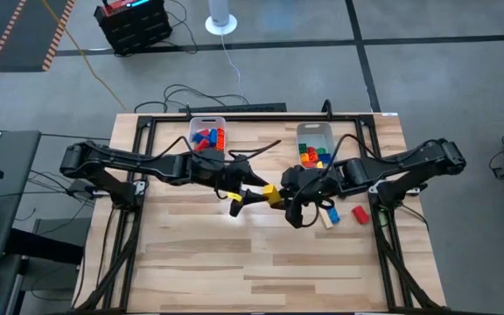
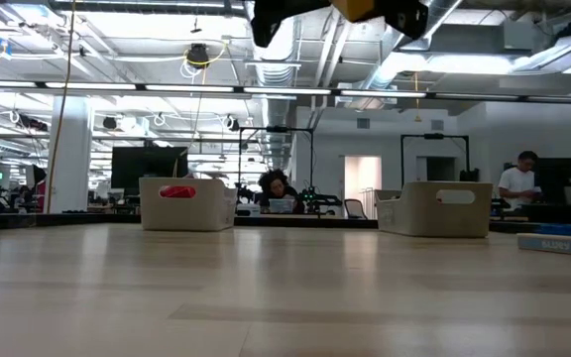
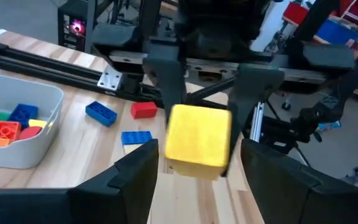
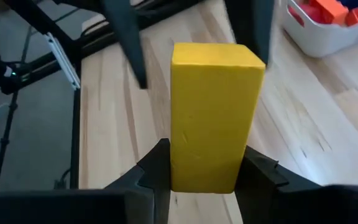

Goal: Sort blocks by size
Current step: Put the yellow rectangle wooden block into the white bin

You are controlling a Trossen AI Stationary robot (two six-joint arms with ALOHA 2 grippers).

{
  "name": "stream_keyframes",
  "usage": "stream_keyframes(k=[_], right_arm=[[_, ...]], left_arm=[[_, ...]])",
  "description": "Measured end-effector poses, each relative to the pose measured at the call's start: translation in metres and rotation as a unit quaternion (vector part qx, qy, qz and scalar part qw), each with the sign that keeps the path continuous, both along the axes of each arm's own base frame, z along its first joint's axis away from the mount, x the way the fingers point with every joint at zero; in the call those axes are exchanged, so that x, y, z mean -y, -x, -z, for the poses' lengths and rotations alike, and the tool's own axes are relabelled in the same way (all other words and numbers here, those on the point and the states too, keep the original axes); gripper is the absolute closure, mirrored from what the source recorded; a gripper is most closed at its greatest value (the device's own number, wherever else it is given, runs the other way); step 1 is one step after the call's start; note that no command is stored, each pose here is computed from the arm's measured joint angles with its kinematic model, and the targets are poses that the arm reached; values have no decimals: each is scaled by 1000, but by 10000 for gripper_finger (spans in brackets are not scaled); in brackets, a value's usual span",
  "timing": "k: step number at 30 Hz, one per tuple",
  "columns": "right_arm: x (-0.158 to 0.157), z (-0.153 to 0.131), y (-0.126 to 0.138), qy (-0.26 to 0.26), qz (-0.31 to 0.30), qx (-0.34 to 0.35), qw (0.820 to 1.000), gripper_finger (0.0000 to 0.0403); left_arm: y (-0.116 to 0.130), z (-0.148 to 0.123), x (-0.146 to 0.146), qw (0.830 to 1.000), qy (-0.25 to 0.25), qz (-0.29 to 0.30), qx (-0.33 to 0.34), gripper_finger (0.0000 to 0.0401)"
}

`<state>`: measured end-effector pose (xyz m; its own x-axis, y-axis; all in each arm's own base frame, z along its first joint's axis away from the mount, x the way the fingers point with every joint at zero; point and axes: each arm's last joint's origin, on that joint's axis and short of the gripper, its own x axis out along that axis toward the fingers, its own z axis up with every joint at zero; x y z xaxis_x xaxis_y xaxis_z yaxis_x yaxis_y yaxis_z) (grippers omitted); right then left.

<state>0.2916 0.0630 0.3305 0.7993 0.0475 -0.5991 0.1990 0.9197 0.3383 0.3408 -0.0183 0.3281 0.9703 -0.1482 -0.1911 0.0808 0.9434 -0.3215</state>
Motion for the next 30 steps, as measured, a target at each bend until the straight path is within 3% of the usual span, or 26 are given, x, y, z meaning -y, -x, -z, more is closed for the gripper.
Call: stream_keyframes(k=[8, 12, 17, 22, 30], right_arm=[[2, -7, -5, 9, -7, 43, 999, 249], [5, -9, -7, 11, -4, 58, 998, 248], [7, -10, -8, 5, 3, 59, 998, 195], [9, -9, -8, 6, 6, 54, 998, 154], [14, 5, 14, -11, 41, -71, 997, 150]], left_arm=[[-1, -3, 0, 1000, 7, -2, 14, 179], [-1, -6, -1, 999, 6, -17, 32, 202], [-1, -6, -1, 999, 2, -24, 34, 277], [-1, -2, -4, 1000, 2, -28, 11, 278], [29, 2, -35, 989, 1, -94, -114, 278]])
